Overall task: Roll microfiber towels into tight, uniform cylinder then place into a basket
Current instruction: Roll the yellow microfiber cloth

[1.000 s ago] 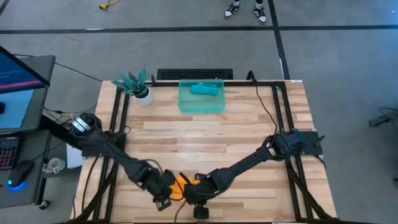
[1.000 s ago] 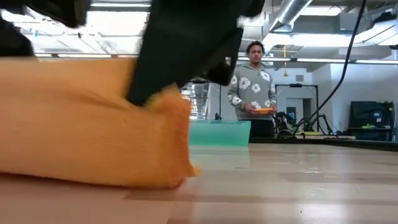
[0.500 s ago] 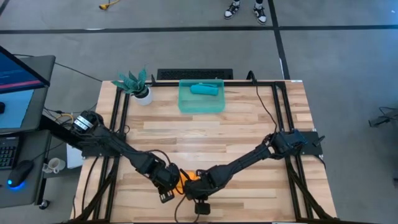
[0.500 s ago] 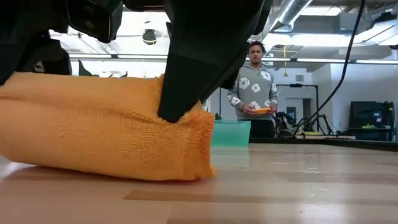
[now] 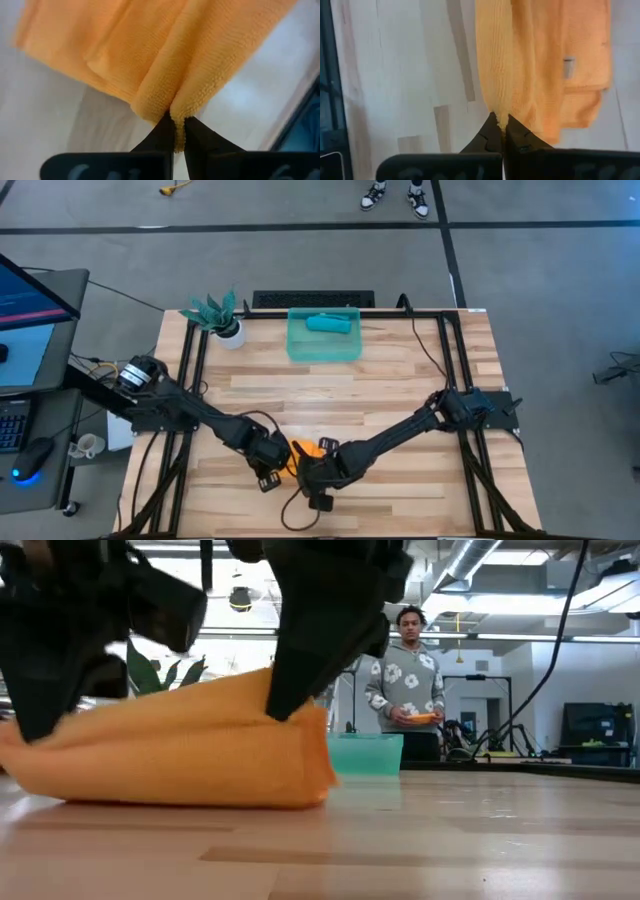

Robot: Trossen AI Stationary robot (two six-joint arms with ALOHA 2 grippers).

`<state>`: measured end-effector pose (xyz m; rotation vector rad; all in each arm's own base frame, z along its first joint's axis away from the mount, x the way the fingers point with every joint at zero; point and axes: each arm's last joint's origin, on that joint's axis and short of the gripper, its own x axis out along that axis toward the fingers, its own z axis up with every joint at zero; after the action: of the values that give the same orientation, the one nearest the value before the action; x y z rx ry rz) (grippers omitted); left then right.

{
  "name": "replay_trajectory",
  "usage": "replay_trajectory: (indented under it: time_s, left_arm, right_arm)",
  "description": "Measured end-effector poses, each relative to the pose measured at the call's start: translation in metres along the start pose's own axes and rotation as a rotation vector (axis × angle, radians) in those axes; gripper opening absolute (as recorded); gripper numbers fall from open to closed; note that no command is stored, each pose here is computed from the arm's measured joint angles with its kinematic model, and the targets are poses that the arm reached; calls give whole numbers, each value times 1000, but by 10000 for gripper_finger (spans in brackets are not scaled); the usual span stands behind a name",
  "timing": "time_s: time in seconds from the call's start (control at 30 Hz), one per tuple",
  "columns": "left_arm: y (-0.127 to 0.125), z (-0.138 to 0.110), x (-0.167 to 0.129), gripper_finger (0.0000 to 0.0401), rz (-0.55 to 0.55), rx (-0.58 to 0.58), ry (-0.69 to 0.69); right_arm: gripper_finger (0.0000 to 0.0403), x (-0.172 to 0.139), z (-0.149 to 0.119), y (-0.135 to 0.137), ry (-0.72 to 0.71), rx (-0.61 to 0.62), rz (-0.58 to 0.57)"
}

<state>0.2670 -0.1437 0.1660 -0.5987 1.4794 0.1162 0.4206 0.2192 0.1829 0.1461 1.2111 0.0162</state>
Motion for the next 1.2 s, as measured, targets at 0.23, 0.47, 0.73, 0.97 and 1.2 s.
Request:
replay_trajectory:
  time_s: [0.23,0.47,0.73,0.97,1.2]
  left_arm:
    - [15,12,4,10,-36,-14,6]
    - [23,13,4,9,-22,-20,53]
    - [30,12,-3,9,-15,26,80]
    - [28,7,-23,9,-79,60,51]
    - [29,1,-48,5,-44,164,-107]
  right_arm:
    - [6,-1,12,-28,43,46,-9]
    - [6,3,24,-60,74,76,12]
    - [6,5,29,-69,53,-17,7]
    - [6,-2,27,-68,60,-99,12]
    - [6,-15,31,-78,53,-187,-3]
